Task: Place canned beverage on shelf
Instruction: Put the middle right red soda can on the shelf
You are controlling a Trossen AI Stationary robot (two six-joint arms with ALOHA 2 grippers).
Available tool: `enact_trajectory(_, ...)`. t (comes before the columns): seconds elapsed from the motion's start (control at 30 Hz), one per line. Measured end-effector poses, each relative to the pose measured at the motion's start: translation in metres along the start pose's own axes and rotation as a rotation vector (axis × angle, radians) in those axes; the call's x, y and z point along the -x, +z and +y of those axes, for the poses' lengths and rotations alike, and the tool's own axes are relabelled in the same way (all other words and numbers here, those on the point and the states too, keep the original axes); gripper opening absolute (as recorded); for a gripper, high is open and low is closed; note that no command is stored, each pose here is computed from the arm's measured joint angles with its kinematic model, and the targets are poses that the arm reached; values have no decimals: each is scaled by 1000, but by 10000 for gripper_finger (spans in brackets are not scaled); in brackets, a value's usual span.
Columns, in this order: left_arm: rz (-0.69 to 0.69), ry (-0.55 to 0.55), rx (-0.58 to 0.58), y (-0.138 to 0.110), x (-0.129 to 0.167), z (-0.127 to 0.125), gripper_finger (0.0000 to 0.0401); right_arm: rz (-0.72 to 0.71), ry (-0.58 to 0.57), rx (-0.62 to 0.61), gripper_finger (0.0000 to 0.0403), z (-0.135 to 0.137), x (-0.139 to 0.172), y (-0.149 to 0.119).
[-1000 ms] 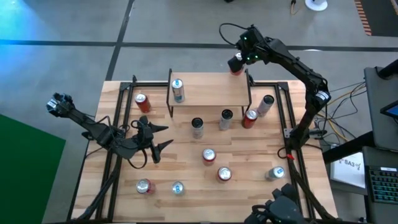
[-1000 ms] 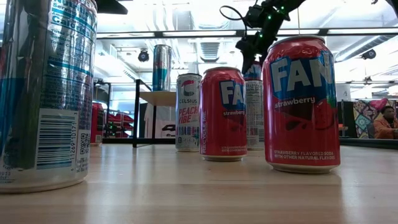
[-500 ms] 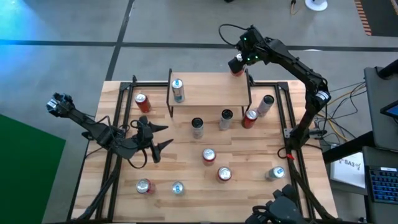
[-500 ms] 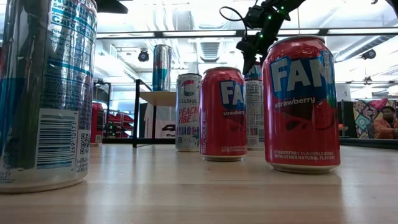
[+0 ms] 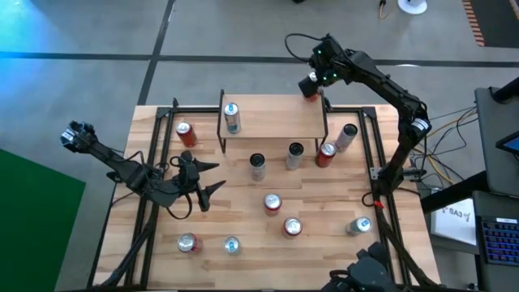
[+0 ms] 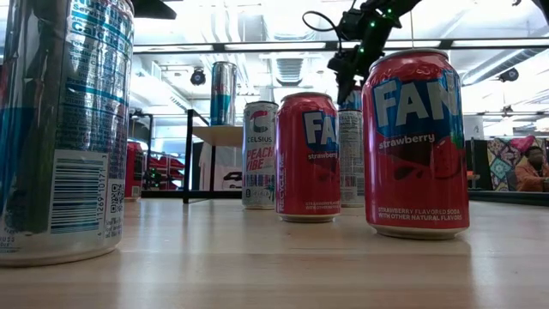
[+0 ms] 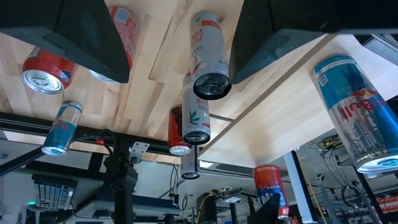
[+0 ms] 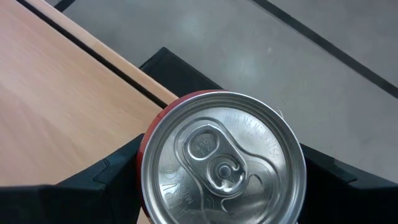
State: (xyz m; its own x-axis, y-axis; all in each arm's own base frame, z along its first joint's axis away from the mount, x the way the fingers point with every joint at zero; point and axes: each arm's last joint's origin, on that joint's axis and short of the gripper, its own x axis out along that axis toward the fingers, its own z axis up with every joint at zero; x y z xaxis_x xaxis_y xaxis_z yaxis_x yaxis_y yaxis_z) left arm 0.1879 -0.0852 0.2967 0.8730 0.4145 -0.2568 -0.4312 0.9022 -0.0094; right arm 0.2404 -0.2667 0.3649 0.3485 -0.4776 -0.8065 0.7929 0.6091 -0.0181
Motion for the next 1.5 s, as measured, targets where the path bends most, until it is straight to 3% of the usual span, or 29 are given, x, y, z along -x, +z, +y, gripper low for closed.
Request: enact_trajectory(1.5,0,0,-5,0,0,0,261,9,14,2,290,1,-9,-4)
